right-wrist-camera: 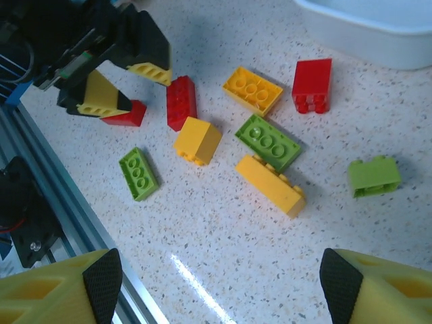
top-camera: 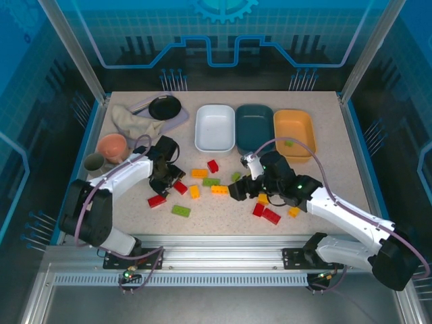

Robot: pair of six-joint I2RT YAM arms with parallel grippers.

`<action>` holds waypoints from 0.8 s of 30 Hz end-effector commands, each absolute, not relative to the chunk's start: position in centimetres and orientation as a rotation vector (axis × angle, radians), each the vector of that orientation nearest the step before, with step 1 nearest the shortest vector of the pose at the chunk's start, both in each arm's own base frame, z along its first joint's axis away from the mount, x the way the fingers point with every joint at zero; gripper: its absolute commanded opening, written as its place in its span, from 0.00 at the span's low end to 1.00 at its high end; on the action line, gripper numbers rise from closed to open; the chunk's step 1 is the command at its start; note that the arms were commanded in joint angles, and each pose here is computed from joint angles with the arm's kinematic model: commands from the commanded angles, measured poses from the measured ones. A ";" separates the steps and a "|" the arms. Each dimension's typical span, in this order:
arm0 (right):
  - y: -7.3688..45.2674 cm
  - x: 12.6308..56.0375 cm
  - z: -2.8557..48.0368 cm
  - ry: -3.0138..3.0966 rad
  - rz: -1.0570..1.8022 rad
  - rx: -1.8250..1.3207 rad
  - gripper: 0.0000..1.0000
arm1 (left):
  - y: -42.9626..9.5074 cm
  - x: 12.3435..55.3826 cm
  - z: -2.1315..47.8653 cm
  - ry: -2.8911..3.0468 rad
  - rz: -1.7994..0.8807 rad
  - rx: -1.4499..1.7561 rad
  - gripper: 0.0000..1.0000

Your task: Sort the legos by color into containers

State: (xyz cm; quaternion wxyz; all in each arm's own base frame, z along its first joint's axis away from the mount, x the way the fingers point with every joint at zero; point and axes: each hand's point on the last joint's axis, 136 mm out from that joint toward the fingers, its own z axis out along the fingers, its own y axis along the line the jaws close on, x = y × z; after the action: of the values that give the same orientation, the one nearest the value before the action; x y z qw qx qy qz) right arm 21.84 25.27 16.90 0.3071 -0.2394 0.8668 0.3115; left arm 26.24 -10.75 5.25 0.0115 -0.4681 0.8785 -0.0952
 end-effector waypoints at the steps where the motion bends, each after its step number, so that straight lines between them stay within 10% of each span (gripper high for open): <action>1: 26.1 21.9 18.7 2.197 0.857 -0.618 0.80 | -11.1 27.3 4.4 2.719 -0.312 -1.544 0.68; 10: 25.5 21.2 17.9 2.236 0.853 -0.595 0.80 | -11.7 29.2 2.0 2.736 -0.305 -1.505 0.62; 24: 20.8 24.9 19.0 2.288 0.570 -0.324 0.78 | -11.7 31.8 8.6 2.643 -0.317 -1.250 0.24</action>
State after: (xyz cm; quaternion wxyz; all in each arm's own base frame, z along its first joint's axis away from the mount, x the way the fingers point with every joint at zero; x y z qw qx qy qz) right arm 22.66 23.49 16.82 0.3308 -0.1905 0.8828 0.2738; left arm 29.42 -11.34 3.52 0.0331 -0.4601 0.8828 -0.0889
